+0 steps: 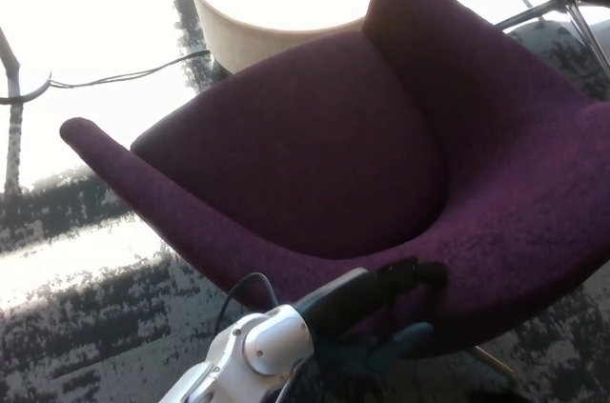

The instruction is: The robot stands in front of a sofa and uses its left hand to push the left side of the sofa

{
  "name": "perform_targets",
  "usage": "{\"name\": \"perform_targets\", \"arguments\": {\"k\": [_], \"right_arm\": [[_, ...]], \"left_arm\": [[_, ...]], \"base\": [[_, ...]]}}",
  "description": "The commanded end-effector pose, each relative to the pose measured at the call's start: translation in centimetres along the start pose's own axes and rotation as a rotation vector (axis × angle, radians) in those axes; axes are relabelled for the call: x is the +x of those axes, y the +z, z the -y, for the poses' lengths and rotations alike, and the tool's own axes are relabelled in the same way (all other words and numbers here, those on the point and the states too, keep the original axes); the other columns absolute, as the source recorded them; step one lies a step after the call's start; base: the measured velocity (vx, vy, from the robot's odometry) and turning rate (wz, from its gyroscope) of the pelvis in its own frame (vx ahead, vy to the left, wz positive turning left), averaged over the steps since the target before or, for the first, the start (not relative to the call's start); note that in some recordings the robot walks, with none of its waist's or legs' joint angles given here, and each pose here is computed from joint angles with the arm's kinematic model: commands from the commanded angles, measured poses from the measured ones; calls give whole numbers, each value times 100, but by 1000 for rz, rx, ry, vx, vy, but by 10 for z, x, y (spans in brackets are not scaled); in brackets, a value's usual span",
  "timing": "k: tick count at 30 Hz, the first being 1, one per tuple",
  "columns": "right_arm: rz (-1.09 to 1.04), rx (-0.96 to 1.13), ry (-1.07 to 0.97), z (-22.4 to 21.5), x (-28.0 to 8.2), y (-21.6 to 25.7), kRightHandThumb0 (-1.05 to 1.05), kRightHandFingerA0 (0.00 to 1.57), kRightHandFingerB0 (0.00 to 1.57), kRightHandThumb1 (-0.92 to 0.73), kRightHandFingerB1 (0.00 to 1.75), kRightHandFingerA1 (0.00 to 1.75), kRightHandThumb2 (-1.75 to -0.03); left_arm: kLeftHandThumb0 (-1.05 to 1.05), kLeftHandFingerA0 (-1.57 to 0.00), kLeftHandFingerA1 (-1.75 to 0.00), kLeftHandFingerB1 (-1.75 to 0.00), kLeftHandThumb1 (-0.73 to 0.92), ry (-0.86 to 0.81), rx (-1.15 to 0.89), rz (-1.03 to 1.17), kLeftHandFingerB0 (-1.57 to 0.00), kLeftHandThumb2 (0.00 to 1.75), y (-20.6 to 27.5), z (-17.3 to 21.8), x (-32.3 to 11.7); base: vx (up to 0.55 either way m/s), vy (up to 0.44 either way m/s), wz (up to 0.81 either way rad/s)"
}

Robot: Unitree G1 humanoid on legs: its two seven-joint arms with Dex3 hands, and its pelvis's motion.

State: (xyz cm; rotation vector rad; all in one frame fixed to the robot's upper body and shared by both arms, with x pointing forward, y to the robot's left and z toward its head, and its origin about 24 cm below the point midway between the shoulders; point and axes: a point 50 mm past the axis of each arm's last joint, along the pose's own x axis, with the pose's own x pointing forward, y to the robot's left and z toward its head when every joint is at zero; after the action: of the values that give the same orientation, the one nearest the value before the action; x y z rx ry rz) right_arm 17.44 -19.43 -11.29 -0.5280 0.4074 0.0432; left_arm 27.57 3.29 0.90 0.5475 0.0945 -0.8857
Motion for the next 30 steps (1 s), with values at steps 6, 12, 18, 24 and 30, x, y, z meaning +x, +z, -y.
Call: {"name": "perform_targets", "arguments": {"k": [6, 12, 18, 24, 30], "right_arm": [[-45, 37, 12, 2, -1, -5, -63, 61, 55, -83, 41, 44, -65], [-33, 25, 18, 1, 0, -4, -63, 62, 55, -83, 41, 45, -65], [-35, 12, 22, 0, -1, -4, -61, 61, 55, -84, 42, 45, -65], [-39, 4, 28, -1, -2, -6, -62, 60, 54, -84, 41, 44, -65], [-48, 18, 35, -1, -4, -8, -63, 64, 56, -84, 42, 46, -65]], "left_arm": [[-90, -7, -30, -24, 82, 56, -85, -32, -12, 117, -20, -27, -19], [-92, -3, -22, -19, 82, 119, -68, -71, -8, 120, -30, -51, -33], [-93, -3, -20, -17, 84, 150, -69, -101, -4, 121, -34, -64, -41], [-91, -6, -26, -22, 82, 163, -69, -113, -7, 119, -39, -64, -43], [-87, -5, -36, -36, 80, 173, -59, -116, -12, 117, -45, -61, -46]], "base": [[0, 0, 0], [0, 0, 0], [0, 0, 0], [0, 0, 0], [0, 0, 0]]}}
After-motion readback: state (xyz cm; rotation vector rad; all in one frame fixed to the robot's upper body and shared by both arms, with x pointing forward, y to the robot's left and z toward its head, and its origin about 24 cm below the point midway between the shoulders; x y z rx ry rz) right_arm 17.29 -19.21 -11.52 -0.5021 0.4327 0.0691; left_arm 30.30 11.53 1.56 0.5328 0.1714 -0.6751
